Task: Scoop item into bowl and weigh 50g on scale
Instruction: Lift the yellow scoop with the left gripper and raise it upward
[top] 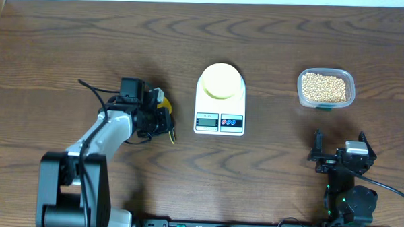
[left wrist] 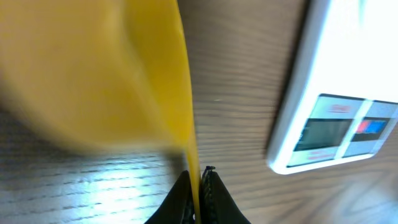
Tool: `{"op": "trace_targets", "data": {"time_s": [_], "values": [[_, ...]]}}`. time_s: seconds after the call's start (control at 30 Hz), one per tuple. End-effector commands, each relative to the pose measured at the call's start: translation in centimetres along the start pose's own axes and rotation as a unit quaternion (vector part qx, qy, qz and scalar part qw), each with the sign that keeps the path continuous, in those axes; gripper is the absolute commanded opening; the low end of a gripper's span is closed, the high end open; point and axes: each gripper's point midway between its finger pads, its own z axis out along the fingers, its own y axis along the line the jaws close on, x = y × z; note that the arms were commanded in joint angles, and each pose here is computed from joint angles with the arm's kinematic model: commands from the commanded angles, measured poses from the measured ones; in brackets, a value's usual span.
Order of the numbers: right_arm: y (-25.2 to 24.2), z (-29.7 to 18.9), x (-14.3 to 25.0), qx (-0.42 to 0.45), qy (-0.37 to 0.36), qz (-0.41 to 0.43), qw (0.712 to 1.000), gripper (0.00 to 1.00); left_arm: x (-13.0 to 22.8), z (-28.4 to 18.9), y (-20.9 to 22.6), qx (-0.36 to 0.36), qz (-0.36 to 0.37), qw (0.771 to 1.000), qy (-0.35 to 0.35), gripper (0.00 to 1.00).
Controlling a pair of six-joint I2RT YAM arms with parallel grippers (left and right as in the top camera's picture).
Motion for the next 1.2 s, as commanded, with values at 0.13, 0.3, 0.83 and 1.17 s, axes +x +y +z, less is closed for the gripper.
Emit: {"op": "trace_targets", "data": {"time_s": [0.13,0.3,0.83,1.17], "values": [[0.0,0.0,0.1,0.001,0.000,-0.005,1.000,0.99,-2.5,-4.2,-3.7,0.049,0.010,0.995,-0.088,0.07],[0.0,0.0,0.0,0.001,0.000,-0.005,1.000,0.99,-4.6,-7.6,-6.1,0.079,0.025,0.983,-0.163,0.07],[0.0,0.0,0.1,0.001,0.000,-0.005,1.000,0.99,-11.2,-18.0,-13.6,0.262,-0.063,0.899,-0.346,0.07],[-0.2,0.0,0.0,0.005,-0.001,-0.012,1.000,0.99,-10.9,-20.4,-16.9,0.363,-0.085,0.873,-0.315,0.07]]}}
